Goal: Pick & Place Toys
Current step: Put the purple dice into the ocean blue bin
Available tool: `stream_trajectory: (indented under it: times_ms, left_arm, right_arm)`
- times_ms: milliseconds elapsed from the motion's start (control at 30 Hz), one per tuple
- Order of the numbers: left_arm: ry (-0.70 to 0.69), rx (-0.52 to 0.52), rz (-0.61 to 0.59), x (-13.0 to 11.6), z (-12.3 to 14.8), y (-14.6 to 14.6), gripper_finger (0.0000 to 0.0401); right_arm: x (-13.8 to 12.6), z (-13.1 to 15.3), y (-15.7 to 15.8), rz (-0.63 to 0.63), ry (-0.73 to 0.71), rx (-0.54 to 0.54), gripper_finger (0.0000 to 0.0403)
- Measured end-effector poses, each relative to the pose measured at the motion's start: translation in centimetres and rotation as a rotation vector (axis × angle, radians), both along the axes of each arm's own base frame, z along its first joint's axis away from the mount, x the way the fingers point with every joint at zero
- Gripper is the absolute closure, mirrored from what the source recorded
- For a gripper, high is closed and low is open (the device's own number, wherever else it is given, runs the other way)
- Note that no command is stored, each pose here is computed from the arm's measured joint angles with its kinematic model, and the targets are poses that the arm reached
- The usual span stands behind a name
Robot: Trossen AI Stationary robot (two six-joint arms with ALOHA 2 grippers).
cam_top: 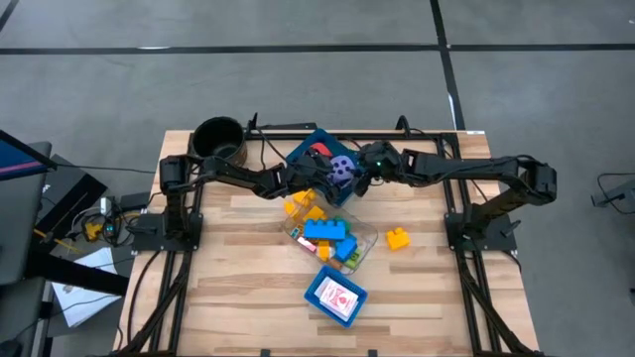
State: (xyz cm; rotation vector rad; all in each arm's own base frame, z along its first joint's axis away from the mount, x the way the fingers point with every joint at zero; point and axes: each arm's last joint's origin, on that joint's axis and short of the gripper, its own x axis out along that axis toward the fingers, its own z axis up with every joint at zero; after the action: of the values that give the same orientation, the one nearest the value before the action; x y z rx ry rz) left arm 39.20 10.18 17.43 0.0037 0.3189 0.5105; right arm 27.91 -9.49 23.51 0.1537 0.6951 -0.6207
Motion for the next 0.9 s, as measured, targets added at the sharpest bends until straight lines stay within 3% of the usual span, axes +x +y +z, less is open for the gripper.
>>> stream_trajectory:
  times_ms: [167,500,900]
  left_arm:
    - [-0.008,0.002,-0.001,0.0,0.1,0.0,0.0001]
    - [-0.019,0.003,-0.006,0.1,0.2,0.0,0.0001]
    - [-0.093,0.052,-0.125,0.6,1.0,-0.9,0.0002]
  right_arm:
    - [-0.5,-0.4,-0.4,-0.022,0.055,0.020,0.0198]
    - [-0.4,1.9,0.4,0.056,-0.085,-0.038,0.0198]
    - [-0.9,0.6,-0.6,0.018,0.015,-0.001,0.0198]
